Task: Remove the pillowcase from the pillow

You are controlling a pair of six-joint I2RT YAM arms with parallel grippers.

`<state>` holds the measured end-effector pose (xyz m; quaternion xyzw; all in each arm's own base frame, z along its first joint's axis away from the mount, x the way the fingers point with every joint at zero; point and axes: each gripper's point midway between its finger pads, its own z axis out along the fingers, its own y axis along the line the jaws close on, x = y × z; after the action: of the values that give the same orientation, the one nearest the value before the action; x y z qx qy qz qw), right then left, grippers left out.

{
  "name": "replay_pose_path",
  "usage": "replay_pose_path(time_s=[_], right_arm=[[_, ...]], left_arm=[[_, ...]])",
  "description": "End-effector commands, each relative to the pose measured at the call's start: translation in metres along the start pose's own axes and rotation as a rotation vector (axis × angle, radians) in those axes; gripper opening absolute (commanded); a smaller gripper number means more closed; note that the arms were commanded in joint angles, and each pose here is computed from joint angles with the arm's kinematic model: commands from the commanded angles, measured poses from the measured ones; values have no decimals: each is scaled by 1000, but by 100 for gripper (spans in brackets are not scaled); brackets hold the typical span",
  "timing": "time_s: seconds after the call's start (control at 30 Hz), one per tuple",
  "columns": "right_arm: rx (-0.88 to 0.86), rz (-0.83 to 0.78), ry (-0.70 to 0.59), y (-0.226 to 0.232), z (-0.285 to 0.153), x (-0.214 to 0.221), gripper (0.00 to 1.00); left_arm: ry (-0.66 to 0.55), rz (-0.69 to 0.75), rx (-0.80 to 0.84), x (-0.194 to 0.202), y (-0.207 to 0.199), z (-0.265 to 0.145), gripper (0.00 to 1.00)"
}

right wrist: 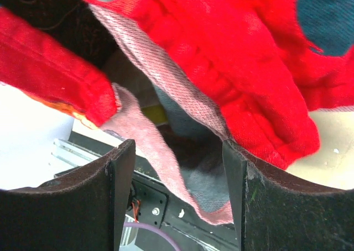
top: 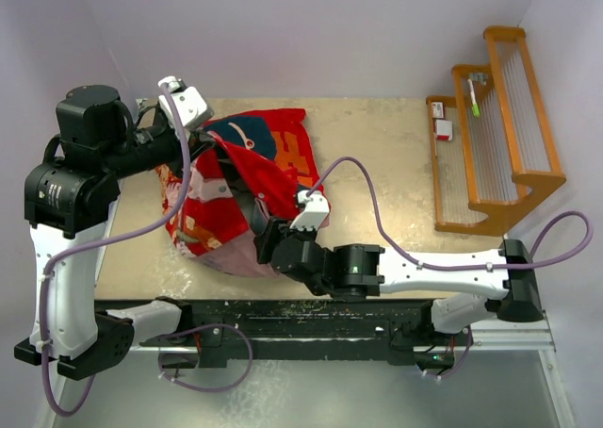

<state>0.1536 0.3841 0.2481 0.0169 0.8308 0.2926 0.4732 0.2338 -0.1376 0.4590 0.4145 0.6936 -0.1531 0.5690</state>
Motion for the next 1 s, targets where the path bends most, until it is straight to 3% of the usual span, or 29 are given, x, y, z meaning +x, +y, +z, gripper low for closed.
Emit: replay_pose_path(time_s=[0.0,0.33,0.53,0.73,0.97], right_arm=[[0,57,-29,-9,-4,-11,67],[-52,66,-16,3,15,-11,71],[-58,63,-80,36,43,-41,67],[-25,115,-145,29,51,-69,59],[-21,162,-193,14,42,-86,58]], left_arm=[[-113,65,-38,-33,5,-15,0],[-116,54,-36,-34,5,-14,0],[-118,38,-28,-37,4,-14,0],[-115,53,-29,-39,2,-20,0],[-108,66,-22,-33,-1,-21,0]])
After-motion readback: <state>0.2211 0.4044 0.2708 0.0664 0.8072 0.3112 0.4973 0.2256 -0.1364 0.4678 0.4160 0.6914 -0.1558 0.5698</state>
